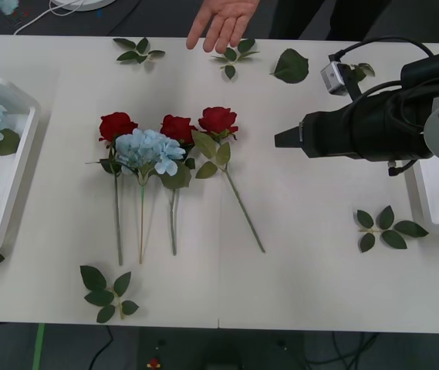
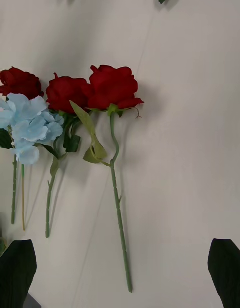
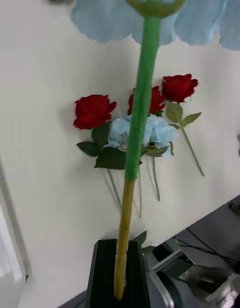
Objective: Place the red flowers into the right box and the blue flowers into the left box. If a person shows an open palm, hand one flower to the person first, then continue sorting.
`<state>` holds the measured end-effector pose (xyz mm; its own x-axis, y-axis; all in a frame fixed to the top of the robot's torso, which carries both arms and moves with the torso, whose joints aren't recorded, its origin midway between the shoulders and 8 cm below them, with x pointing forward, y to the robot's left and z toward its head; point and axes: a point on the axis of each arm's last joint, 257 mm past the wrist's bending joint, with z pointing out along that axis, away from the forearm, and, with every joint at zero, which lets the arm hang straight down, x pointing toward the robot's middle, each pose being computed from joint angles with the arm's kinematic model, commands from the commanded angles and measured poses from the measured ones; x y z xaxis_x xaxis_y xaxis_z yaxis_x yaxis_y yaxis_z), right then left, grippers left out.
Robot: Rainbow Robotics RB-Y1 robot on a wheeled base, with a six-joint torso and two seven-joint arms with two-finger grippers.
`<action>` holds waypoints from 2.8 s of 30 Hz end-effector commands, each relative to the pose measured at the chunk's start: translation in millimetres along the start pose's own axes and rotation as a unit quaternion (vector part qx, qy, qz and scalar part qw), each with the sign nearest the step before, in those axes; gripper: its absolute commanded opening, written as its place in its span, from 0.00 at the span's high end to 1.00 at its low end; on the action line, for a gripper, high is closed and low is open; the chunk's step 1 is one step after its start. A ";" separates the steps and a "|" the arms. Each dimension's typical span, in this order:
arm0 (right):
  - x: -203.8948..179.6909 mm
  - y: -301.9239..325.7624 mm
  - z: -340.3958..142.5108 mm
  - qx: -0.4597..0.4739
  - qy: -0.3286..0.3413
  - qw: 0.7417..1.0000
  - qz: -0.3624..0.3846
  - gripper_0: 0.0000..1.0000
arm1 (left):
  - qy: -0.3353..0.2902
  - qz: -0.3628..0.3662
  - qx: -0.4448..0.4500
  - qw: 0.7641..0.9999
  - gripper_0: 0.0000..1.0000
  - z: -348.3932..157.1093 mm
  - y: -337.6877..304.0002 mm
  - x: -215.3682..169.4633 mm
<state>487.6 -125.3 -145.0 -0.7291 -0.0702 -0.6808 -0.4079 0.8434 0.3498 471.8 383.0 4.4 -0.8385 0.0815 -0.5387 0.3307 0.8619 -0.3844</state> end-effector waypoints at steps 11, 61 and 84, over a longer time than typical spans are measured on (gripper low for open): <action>-28.7 26.6 -75.0 -0.104 -0.020 0.986 -0.130 0.00 | -0.032 0.029 -0.018 0.999 1.00 -59.2 30.6 0.2; 2.2 35.3 -150.9 -0.213 -0.147 0.884 -0.389 0.00 | -0.028 0.003 -0.084 0.996 1.00 -71.4 74.6 16.6; 2.2 35.3 -150.9 -0.213 -0.147 0.884 -0.389 0.00 | -0.028 0.003 -0.084 0.996 1.00 -71.4 74.6 16.6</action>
<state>389.0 -165.4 -43.3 -0.0049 -0.3168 -0.9485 -0.9454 0.3105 -0.0988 461.9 465.8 -3.7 -0.8307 0.0495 -0.5545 0.2558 0.9186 -0.3013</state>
